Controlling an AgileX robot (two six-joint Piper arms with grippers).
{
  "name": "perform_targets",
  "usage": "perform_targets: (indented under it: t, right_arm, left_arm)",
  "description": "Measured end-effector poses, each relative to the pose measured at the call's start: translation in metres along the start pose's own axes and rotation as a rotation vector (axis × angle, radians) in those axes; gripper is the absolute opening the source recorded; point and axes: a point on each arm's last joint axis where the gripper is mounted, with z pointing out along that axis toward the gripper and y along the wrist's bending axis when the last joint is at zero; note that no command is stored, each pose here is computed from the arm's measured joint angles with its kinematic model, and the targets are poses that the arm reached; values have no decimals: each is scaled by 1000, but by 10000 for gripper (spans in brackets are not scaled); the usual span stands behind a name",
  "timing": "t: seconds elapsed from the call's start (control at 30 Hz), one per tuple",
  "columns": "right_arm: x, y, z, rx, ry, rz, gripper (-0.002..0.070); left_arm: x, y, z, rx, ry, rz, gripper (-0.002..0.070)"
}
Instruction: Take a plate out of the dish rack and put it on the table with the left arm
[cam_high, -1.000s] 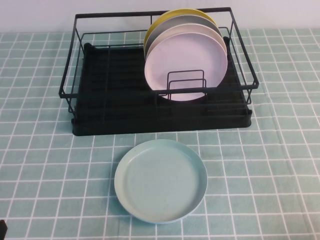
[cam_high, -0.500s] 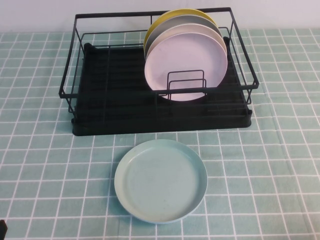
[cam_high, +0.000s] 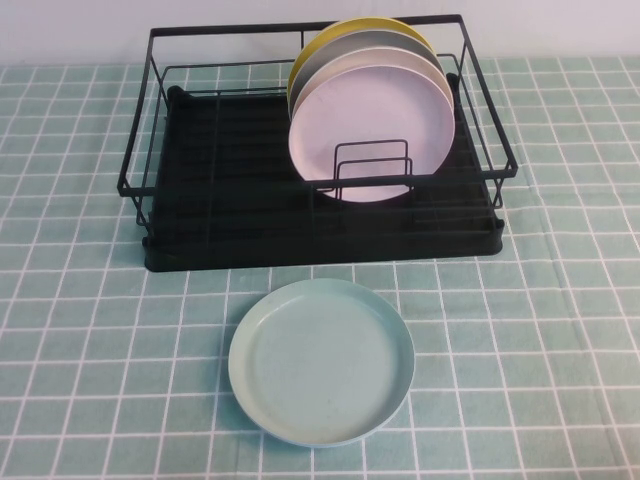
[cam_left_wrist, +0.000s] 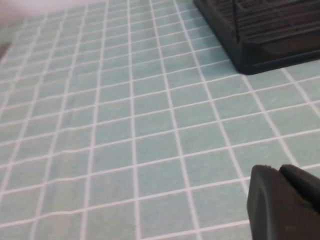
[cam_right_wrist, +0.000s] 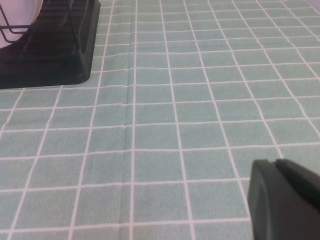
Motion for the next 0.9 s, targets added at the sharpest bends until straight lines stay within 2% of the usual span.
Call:
perform_targets:
  t: [0.27,0.47,0.53,0.7,0.8,0.9]
  right_arm:
    - [0,0,0,0,0,0,-18]
    - [0,0,0,0,0,0,-18]
    - [0,0,0,0,0,0,-18]
    - [0,0,0,0,0,0,-18]
    - [0,0,0,0,0,0,-18]
    - [0,0,0,0,0,0,-18]
  left_arm:
    - [0,4,0,-41,7,111,-4]
    - [0,4,0,-40,2,95,-4]
    - [-4,1,0,-10,-41,-54,-4]
    - [-23,-3,-3,122,-231,-714,-4]
    - [-30,-1,-5,158,-313,-874,-4]
    - [-35,1,-7,166,-369,-885,-4]
